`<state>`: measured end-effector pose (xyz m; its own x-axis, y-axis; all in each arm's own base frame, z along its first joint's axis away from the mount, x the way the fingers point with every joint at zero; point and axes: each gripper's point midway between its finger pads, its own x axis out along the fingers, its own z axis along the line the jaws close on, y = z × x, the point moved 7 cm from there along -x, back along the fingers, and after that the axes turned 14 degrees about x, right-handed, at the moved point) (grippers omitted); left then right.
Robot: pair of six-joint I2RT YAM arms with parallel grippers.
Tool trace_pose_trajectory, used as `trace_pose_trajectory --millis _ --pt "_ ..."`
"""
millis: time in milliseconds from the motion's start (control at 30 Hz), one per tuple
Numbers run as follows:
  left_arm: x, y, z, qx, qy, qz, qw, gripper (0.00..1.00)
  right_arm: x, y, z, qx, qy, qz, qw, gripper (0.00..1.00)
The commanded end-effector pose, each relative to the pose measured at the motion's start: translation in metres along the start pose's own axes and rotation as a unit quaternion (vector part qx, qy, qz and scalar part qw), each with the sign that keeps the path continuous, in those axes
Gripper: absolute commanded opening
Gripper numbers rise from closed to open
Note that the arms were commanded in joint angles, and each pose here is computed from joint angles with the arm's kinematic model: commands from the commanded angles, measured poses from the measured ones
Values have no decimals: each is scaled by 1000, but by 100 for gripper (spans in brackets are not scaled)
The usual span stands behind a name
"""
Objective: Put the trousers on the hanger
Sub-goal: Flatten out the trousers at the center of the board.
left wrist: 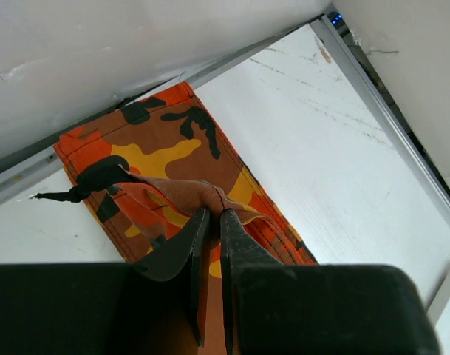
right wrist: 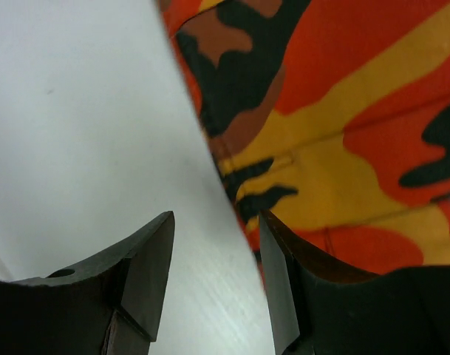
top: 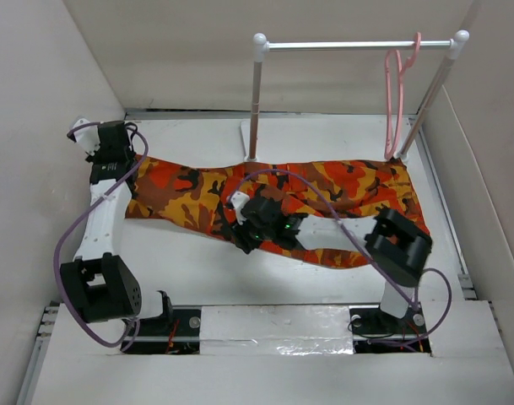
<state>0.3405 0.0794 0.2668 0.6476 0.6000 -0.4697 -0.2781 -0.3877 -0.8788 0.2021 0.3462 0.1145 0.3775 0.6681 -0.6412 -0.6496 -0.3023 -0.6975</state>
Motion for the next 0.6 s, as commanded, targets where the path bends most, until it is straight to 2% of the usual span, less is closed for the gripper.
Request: trace_pose_trajectory --millis 0,67,233,300,333,367,433,467,567 --pt "-12 -8 10 2 -2 -21 1000 0 32 -22 7 -28 56 -12 998 55" --pt "-17 -10 15 10 -13 -22 1000 0 45 -14 17 -47 64 11 997 54" --pt "-38 -17 29 14 -24 -34 999 0 61 -1 19 -51 97 18 994 45" --pt "-43 -14 34 17 -26 -29 999 0 61 2 20 -50 111 15 992 37" --pt "-46 -14 36 18 -29 -29 999 0 61 1 19 -49 119 13 992 31" --pt "-51 -15 40 16 -30 -34 999 0 59 3 21 -52 122 12 991 14" --pt "-55 -13 48 26 -51 -30 998 0 56 3 19 -52 131 11 990 4" --pt "-60 -15 51 27 -53 -35 998 0 49 4 24 -56 127 8 990 0" --pt "-65 -16 59 47 -70 -32 996 0 29 8 36 -72 116 7 991 0"
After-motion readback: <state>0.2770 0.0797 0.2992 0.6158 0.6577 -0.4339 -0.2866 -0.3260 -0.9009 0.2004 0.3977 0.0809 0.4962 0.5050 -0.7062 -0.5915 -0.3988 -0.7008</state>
